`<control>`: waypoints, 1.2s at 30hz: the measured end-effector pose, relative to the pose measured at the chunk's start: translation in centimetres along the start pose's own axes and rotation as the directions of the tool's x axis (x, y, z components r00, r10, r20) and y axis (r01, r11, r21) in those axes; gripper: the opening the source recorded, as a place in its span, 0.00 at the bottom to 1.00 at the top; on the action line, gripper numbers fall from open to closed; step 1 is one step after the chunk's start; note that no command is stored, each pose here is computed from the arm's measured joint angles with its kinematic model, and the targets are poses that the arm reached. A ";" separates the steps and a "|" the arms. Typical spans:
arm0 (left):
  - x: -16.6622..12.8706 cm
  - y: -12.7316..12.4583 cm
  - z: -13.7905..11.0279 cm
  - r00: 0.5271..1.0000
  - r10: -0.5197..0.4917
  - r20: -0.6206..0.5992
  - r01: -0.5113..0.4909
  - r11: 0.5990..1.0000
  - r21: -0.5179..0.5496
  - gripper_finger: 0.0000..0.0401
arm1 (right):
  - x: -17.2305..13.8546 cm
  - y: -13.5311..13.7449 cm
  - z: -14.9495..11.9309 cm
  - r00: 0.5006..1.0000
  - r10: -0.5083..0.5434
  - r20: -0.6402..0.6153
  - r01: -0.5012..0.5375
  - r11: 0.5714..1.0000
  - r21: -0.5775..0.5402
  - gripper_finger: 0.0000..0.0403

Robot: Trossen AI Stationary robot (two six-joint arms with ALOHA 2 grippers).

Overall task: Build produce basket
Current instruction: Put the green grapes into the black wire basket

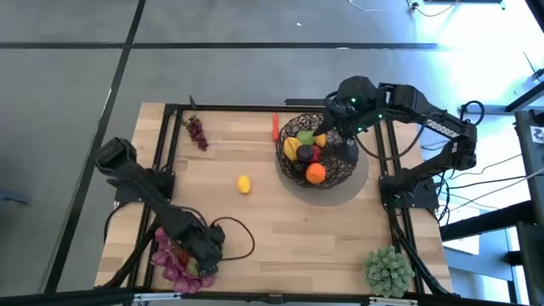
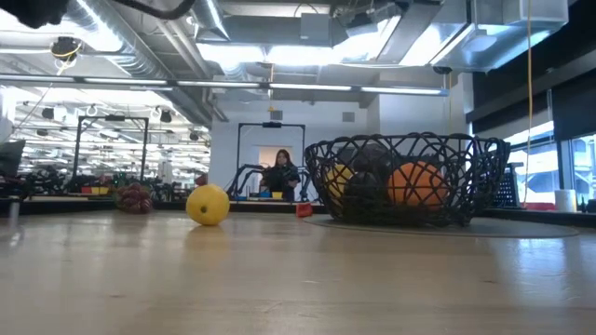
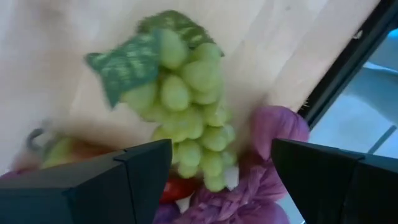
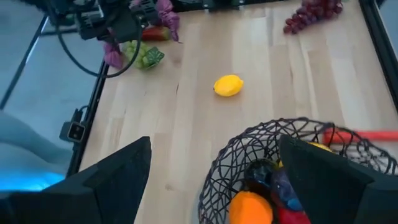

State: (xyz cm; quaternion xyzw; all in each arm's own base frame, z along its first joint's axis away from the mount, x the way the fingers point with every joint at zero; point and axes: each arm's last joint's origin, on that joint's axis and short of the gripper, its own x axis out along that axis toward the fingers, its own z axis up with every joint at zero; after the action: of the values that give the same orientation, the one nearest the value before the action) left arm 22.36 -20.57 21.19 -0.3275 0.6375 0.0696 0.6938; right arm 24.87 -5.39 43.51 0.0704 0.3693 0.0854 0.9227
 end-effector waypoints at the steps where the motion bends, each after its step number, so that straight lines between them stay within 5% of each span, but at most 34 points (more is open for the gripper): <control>1: 0.4 -0.2 0.0 1.000 -0.006 -0.001 0.006 1.000 0.003 0.66 | 0.1 0.2 0.0 1.000 0.004 -0.001 -0.004 1.000 -0.022 0.85; 18: 5.5 0.3 0.7 0.988 0.154 -0.011 -0.154 0.988 -0.025 0.66 | 0.3 0.9 0.1 1.000 0.028 -0.003 -0.028 0.997 -0.074 0.85; 29: 6.0 0.0 0.8 0.991 0.132 0.000 -0.132 0.990 -0.047 0.65 | 0.3 1.0 0.1 1.000 0.028 -0.003 -0.028 0.997 -0.070 0.85; 36: 6.0 0.1 1.1 0.991 0.131 -0.009 -0.131 0.989 -0.070 0.53 | 0.3 0.9 0.1 1.000 0.028 -0.002 -0.028 0.997 -0.070 0.85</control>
State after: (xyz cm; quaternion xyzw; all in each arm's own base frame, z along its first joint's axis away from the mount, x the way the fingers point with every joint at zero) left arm 24.30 -21.77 15.51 -0.3094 0.6564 0.1368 0.6744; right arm 25.09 -4.40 43.55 0.0430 0.3658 0.1112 0.9230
